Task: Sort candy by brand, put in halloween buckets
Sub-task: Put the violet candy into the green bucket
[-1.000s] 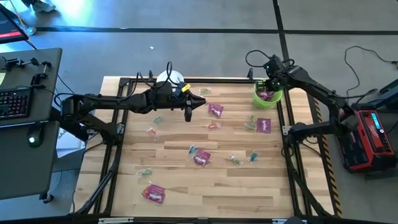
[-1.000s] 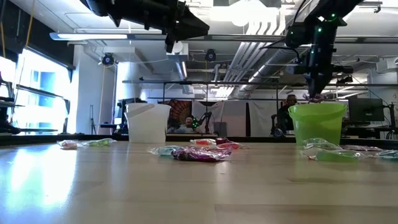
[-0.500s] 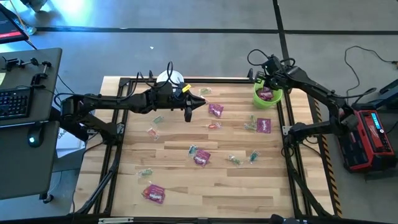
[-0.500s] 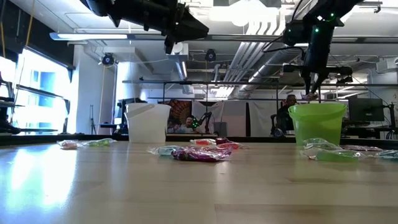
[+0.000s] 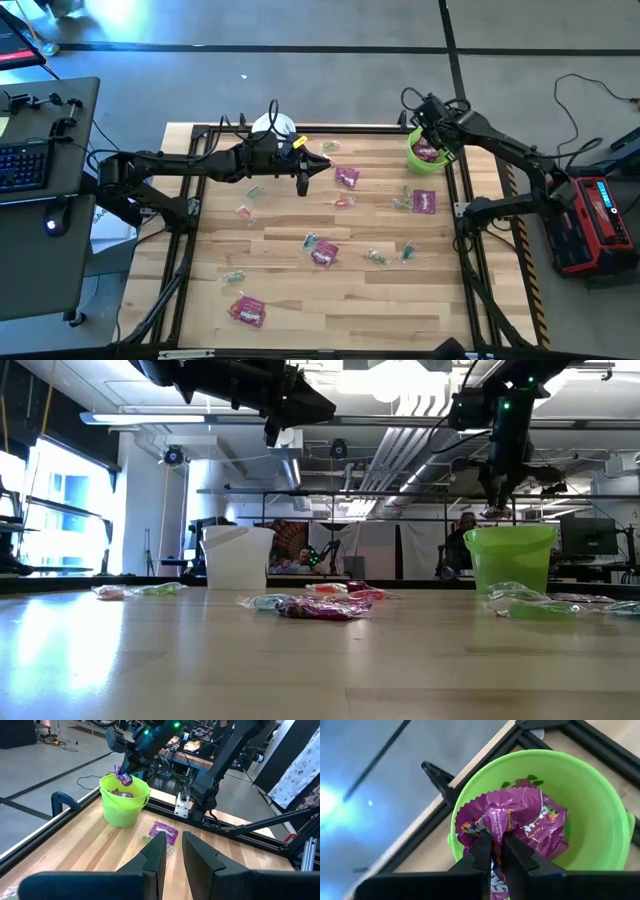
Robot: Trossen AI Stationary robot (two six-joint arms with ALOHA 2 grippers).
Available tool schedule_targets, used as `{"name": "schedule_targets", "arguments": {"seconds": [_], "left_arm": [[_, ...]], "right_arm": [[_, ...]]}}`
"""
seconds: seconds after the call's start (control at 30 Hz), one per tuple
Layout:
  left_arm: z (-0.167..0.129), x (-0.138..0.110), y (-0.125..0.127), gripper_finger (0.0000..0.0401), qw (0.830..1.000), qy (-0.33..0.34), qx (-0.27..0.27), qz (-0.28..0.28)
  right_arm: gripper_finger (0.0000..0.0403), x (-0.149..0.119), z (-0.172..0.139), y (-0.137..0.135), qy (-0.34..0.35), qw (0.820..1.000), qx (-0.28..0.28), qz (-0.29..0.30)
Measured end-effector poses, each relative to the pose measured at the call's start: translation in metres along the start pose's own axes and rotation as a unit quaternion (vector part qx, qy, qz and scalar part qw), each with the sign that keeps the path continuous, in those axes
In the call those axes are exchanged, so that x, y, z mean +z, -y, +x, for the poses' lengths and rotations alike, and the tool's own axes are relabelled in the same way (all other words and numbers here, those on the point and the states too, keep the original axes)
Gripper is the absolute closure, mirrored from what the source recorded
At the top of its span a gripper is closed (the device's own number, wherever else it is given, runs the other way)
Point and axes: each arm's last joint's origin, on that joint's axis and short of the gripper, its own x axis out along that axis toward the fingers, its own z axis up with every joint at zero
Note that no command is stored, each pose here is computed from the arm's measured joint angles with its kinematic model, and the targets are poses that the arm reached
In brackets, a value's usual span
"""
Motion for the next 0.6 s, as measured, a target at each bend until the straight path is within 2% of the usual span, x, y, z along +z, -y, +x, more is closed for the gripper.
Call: {"name": "schedule_targets", "arguments": {"seconds": [0.13,0.2,0.43,0.6], "left_arm": [[0.000,0.000,0.000,0.0349,1.000,0.000,0.000,0.000],[0.000,0.000,0.000,0.0349,1.000,0.000,0.000,0.003],[0.000,0.000,0.000,0.0349,1.000,0.000,0.000,0.008],[0.000,0.000,0.000,0.0349,1.000,0.000,0.000,0.008]], "right_arm": [[0.0386,-0.001,0.000,0.000,-0.005,0.999,-0.002,0.045],[0.0386,-0.002,0.000,0.000,-0.013,0.999,-0.002,0.047],[0.0386,-0.014,0.004,0.003,-0.031,0.999,-0.040,0.009],[0.0395,-0.021,0.002,0.007,-0.047,0.998,-0.045,-0.007]]}}
